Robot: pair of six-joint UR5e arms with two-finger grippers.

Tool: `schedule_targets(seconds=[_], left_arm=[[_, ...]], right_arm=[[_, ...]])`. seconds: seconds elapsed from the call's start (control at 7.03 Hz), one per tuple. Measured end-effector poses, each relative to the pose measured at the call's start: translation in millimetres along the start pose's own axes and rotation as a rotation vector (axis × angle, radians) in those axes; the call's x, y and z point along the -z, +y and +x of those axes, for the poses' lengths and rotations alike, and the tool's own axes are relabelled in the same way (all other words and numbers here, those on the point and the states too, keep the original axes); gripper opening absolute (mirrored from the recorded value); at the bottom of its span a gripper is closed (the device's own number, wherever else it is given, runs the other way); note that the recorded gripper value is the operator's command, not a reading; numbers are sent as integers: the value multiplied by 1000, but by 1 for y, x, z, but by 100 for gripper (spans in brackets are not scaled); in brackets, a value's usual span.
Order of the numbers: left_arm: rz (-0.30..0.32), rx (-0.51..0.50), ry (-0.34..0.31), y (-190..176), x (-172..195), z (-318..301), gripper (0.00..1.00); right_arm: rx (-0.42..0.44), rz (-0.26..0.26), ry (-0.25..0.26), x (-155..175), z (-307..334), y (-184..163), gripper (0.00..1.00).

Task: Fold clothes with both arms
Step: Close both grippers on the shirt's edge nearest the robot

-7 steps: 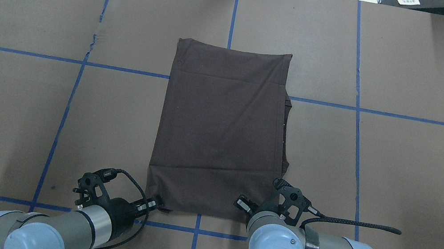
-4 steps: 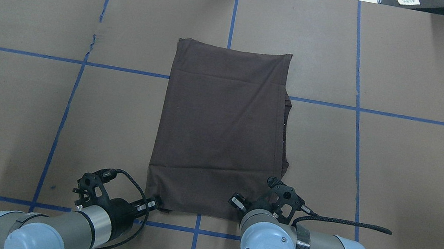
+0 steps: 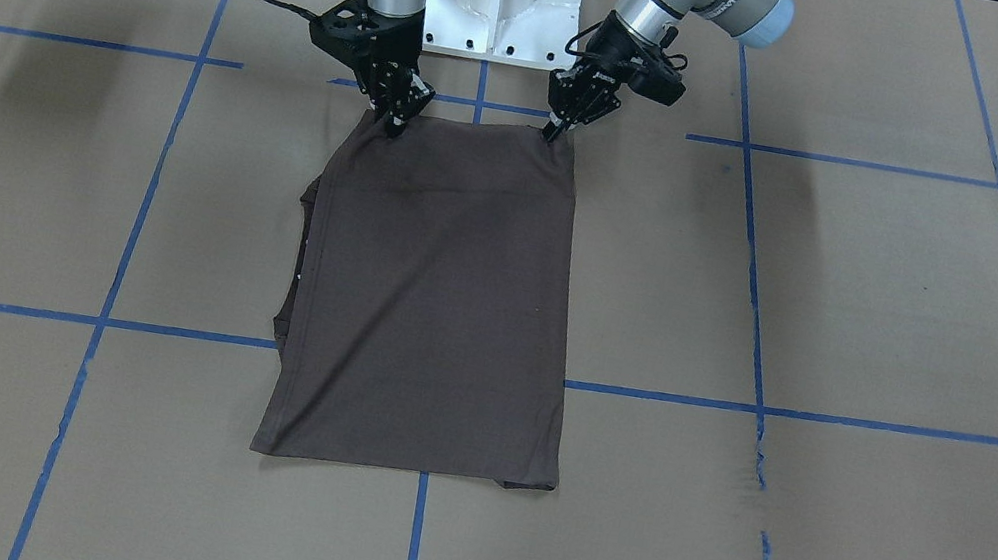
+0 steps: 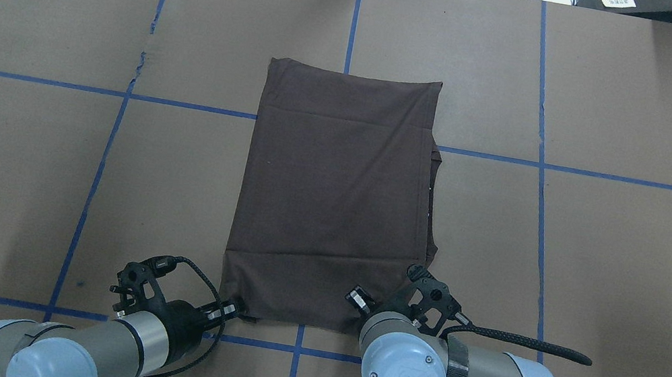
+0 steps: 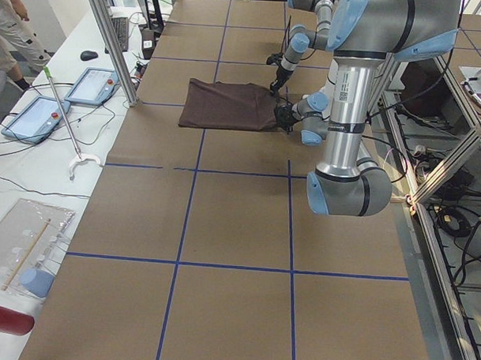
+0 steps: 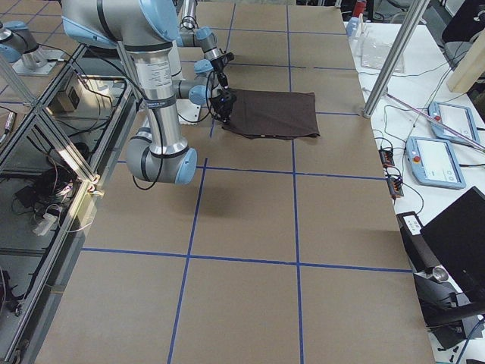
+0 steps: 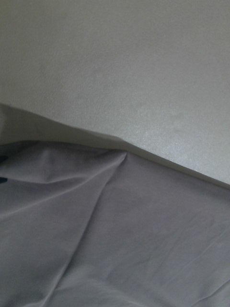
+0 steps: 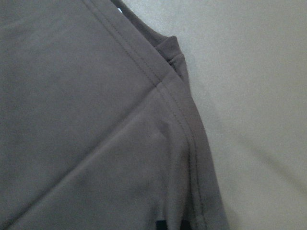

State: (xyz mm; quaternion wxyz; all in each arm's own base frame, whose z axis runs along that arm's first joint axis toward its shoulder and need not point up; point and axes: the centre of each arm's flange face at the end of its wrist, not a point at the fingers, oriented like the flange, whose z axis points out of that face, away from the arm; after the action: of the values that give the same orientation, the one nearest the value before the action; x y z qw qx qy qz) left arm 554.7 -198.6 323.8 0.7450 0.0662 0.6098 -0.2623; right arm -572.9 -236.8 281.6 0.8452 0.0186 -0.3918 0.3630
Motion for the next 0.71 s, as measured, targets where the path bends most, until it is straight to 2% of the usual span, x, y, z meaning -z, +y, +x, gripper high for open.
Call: schedule_targets(seconds=[0.28, 0.43, 0.71], left_arm=[[0, 0, 1, 0, 0, 1, 0], [-4, -1, 8, -1, 5, 5, 0], [-35, -2, 22, -5, 39, 36, 0]], right_arm=[[-28, 5, -22, 7, -4, -4, 0], [-37, -4, -51, 22, -9, -7, 0], [-59, -57, -136, 85, -17, -17, 0]])
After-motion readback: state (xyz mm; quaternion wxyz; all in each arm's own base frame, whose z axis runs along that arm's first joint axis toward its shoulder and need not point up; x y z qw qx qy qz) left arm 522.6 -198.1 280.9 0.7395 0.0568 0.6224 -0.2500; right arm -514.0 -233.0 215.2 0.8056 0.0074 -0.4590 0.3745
